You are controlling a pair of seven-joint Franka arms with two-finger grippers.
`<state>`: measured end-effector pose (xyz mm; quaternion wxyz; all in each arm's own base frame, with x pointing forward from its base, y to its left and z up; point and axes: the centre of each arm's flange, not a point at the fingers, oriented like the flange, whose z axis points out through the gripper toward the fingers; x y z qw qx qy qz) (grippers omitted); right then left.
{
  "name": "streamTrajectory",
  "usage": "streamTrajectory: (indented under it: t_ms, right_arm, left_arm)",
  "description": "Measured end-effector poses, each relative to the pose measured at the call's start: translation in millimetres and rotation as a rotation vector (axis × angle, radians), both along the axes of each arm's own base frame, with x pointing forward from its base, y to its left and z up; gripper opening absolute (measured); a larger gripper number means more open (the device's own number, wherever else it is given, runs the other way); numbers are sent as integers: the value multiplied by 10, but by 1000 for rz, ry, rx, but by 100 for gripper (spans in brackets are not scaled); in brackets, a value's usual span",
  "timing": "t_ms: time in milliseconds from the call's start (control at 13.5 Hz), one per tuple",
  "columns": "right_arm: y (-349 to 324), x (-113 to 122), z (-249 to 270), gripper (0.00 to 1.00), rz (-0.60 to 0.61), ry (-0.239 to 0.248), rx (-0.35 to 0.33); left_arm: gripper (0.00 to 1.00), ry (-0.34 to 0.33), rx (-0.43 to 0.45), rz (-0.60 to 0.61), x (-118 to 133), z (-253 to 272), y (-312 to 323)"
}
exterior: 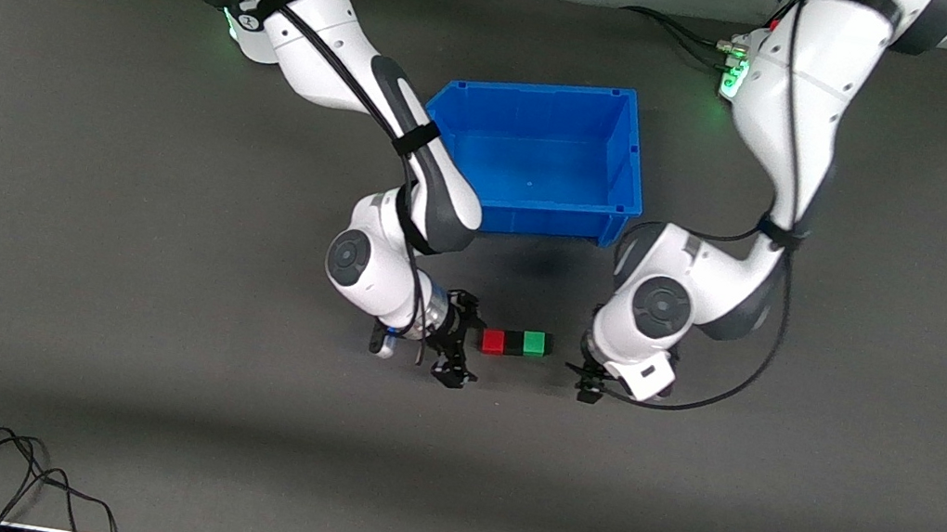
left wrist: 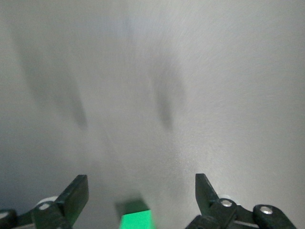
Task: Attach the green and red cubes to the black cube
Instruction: 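Open both grippers and lift them away from the joined cubes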
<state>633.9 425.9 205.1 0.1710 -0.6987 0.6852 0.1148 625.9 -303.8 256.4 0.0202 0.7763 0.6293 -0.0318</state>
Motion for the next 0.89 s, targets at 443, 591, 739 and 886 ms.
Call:
streamTrajectory:
  t_ms: [443, 591, 739, 886]
  right_arm:
    - [-702, 152, 1131, 100, 270, 60, -233]
    - [-1174, 202, 1596, 100, 385, 71, -250]
    - [-1676, 202, 2000, 100, 509, 52, -250]
    - [-2099, 142, 2278, 100, 622, 33, -264]
  left_arm:
    - [100, 31, 61, -243, 14, 1018, 1105]
    - [100, 74, 96, -361, -38, 1243, 1445]
    - [100, 92, 109, -434, -67, 1453, 1736]
    - [100, 105, 112, -526, -88, 1637, 2054]
